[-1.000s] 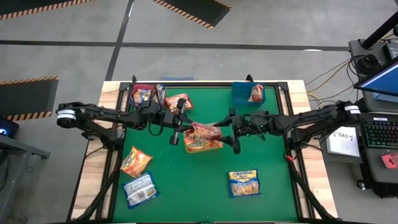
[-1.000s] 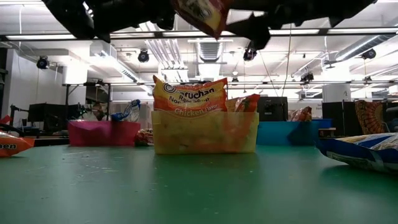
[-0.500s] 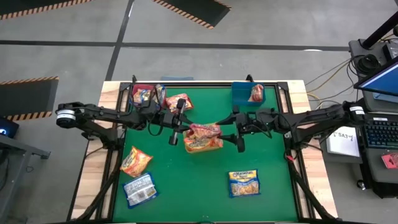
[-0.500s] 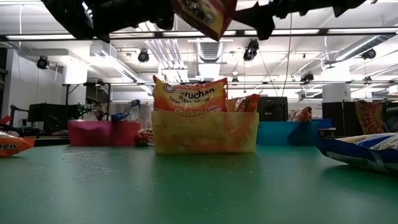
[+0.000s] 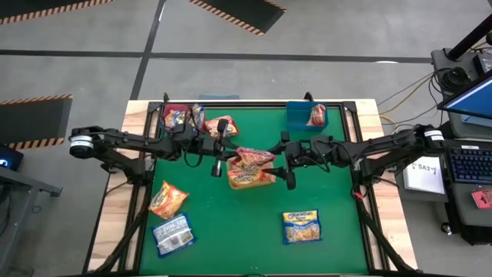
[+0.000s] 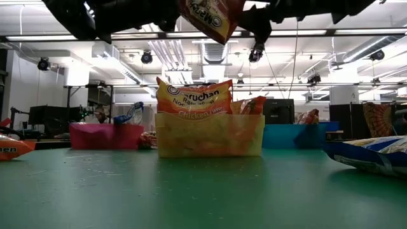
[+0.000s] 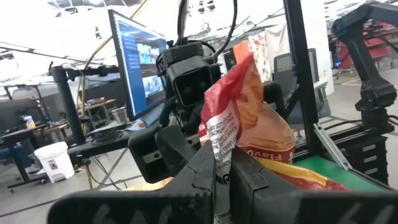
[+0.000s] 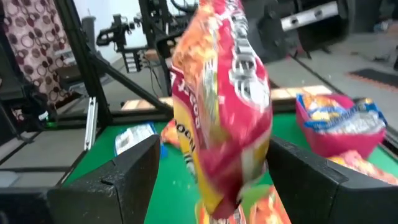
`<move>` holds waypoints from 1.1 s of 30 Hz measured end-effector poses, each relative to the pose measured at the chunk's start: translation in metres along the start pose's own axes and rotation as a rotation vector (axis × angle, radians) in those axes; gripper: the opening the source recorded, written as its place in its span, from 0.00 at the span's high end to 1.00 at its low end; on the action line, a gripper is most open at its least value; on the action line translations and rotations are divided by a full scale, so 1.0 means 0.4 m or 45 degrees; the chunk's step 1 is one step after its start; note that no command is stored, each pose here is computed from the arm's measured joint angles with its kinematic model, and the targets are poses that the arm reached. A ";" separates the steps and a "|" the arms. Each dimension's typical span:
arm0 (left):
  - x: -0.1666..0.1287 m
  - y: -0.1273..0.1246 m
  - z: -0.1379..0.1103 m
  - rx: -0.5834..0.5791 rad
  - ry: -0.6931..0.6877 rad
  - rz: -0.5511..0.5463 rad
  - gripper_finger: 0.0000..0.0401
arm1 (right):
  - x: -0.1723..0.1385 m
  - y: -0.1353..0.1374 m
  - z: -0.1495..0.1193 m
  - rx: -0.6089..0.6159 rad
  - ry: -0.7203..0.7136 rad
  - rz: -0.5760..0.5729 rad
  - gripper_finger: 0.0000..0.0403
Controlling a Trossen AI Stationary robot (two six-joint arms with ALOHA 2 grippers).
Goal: Sort Maruchan noodles
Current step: Put the red noodle pack into the blue bin
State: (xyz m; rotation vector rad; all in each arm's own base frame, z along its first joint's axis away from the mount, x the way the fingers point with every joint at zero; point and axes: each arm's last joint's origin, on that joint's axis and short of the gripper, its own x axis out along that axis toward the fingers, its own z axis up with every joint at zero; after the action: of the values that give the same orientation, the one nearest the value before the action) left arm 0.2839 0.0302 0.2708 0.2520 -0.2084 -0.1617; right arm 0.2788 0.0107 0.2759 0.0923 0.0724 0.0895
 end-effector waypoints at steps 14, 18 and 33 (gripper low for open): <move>0.001 0.000 -0.003 -0.012 0.002 0.000 1.00 | 0.069 -0.011 0.003 -0.037 -0.045 -0.016 0.66; 0.002 0.000 -0.003 -0.043 0.001 -0.001 0.97 | 0.067 -0.010 0.008 -0.020 -0.024 -0.018 0.83; -0.066 -0.002 0.056 -0.002 0.220 0.074 0.64 | 0.037 -0.036 0.032 0.109 0.158 -0.158 0.90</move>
State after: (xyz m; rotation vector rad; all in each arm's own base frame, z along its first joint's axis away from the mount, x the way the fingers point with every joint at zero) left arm 0.2532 0.0292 0.2869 0.2569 -0.0437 -0.0819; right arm 0.2955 -0.0033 0.2862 0.1679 0.2056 -0.0318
